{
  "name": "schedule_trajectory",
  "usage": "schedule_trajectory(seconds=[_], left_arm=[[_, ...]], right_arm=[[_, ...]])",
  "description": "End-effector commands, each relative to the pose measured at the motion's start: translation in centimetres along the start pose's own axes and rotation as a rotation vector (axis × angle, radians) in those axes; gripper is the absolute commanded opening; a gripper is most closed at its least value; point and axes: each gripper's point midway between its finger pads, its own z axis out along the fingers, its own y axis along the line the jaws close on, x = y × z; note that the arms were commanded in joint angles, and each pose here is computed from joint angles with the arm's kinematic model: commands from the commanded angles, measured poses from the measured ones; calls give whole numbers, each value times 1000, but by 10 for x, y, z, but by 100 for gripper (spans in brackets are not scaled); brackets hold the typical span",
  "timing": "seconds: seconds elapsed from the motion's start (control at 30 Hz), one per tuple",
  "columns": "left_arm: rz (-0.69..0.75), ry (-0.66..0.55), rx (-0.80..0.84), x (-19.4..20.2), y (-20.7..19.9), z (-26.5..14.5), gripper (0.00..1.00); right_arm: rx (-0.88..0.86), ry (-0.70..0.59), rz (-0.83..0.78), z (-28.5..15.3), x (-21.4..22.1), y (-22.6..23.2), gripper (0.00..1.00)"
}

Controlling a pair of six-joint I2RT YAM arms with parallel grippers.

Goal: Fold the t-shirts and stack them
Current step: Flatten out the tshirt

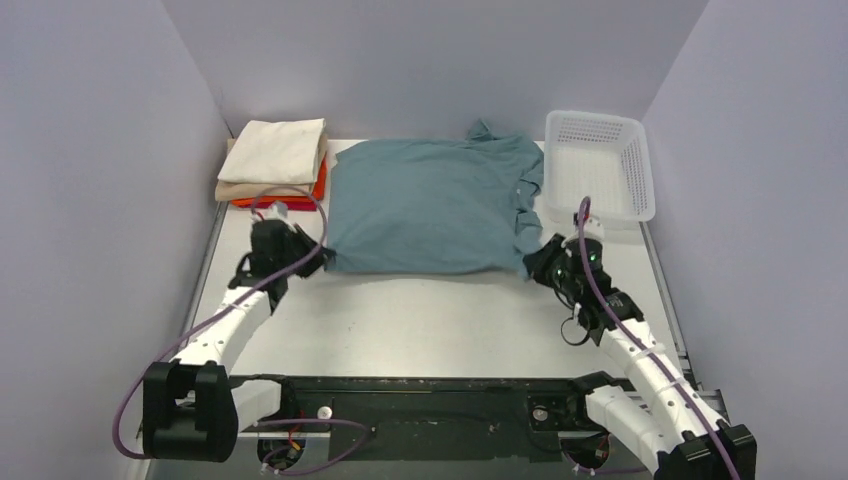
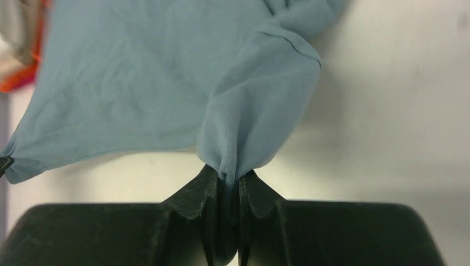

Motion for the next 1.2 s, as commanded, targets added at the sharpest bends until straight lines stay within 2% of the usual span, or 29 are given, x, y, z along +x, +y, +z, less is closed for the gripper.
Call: schedule_trajectory(seconds=[0.0, 0.07, 0.1, 0.13, 0.17, 0.2, 0.23, 0.27, 0.3, 0.33, 0.43, 0.47, 0.5, 0.6, 0.63, 0.67, 0.7, 0.73, 0.77, 0.87, 0.97, 1.03, 1.17], left_arm=[[-109, 12, -10, 55, 16, -2, 0], [-134, 69, -125, 83, 49, -7, 0], [-140, 95, -187, 94, 63, -15, 3], [-143, 91, -247, 100, 78, -20, 9], [-146, 110, -292, 108, 88, -30, 27], [-153, 93, -335, 109, 97, -35, 39], [-167, 98, -366, 113, 102, -46, 64], [-167, 108, -414, 118, 110, -56, 72], [-181, 76, -400, 112, 105, -62, 79], [-183, 71, -441, 112, 110, -71, 80], [-200, -17, -427, 88, 95, -92, 83], [-196, -30, -449, 85, 96, -98, 84], [-189, -63, -424, 71, 84, -103, 85], [-158, -57, -365, 59, 63, -103, 86], [-140, -10, -323, 63, 53, -98, 87], [-133, -12, -266, 58, 40, -92, 87], [-125, 57, -221, 69, 30, -83, 88], [-119, 56, -155, 65, 16, -74, 88], [-112, 127, -129, 78, 10, -65, 88], [-62, 196, -68, 93, -12, -42, 89], [14, 289, -64, 123, -22, -17, 90], [18, 336, -70, 139, -20, -2, 90], [24, 353, -223, 154, 20, 19, 91]], right_arm=[[41, 89, 46, -16, 51, -27, 4], [139, 146, 58, -24, 79, -56, 8], [175, 160, 61, -27, 87, -66, 10], [234, 191, 82, -34, 104, -82, 17], [258, 195, 93, -39, 109, -88, 21], [329, 234, 112, -47, 124, -104, 44], [357, 236, 123, -52, 128, -109, 54], [427, 263, 138, -62, 136, -122, 67], [466, 286, 139, -74, 142, -128, 74], [499, 271, 151, -79, 140, -133, 80], [538, 235, 160, -101, 125, -134, 83], [549, 212, 171, -104, 119, -134, 88], [544, 193, 174, -112, 107, -128, 90], [564, 130, 174, -127, 76, -119, 93], [534, 108, 175, -127, 61, -108, 93], [511, 127, 154, -125, 60, -103, 93], [474, 134, 118, -119, 52, -94, 93], [436, 165, 112, -114, 53, -85, 93], [406, 193, 97, -106, 50, -75, 94], [332, 266, 83, -83, 54, -52, 92], [257, 321, 12, -50, 71, -24, 92], [280, 371, -47, -34, 84, -17, 92], [357, 413, -96, -1, 99, -22, 92]])
